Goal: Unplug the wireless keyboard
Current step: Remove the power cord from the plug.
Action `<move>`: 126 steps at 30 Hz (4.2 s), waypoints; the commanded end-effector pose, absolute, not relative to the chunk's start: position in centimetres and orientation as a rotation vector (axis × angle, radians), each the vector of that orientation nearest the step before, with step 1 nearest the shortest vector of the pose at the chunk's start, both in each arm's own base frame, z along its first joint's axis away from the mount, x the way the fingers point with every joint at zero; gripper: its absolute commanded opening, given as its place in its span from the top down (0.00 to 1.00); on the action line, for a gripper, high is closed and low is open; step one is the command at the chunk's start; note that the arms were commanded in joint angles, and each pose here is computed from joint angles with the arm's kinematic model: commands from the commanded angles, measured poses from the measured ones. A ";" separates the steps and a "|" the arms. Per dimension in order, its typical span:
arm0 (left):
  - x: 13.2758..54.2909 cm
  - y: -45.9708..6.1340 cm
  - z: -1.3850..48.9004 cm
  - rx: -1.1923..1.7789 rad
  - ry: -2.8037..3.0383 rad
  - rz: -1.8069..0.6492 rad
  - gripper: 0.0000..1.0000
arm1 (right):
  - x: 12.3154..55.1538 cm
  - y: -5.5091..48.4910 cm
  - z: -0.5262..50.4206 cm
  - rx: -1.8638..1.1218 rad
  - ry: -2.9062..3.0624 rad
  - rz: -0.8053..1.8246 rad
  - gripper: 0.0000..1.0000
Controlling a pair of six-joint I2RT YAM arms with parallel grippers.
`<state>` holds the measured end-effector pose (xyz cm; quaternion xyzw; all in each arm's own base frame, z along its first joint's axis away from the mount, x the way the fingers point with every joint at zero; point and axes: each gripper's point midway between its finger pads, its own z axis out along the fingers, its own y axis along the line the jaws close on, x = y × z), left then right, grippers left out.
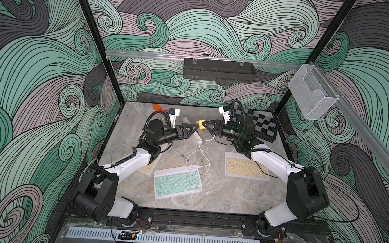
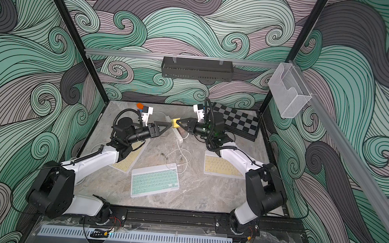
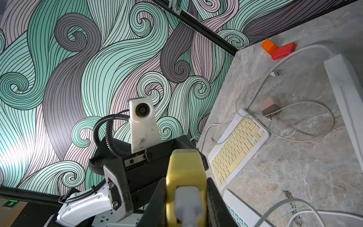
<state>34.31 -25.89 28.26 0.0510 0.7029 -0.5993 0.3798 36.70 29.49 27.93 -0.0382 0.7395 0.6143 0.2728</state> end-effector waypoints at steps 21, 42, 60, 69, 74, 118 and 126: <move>35.3 -27.7 29.5 0.151 1.744 -1.615 0.46 | 36.7 31.0 28.0 -0.098 1.947 1.734 1.00; 35.8 -27.1 30.5 0.093 1.733 -1.598 1.00 | 36.4 31.1 27.7 -0.132 1.950 1.744 0.87; 33.2 -25.6 30.7 0.240 2.032 -1.446 1.00 | 33.9 26.6 28.8 -0.511 1.899 1.498 0.39; 31.6 -25.3 31.3 0.312 2.146 -1.454 1.00 | 32.9 26.9 29.2 -0.872 1.750 1.064 0.48; 31.3 -25.5 31.6 0.293 2.160 -1.500 1.00 | 32.5 27.4 28.9 -1.038 1.644 0.818 0.56; 31.0 -25.9 30.0 0.316 2.221 -1.521 1.00 | 32.7 30.8 28.4 -1.244 1.628 0.590 0.75; 30.9 -26.0 29.5 0.324 2.243 -1.525 1.00 | 32.2 31.0 28.5 -1.280 1.594 0.577 0.91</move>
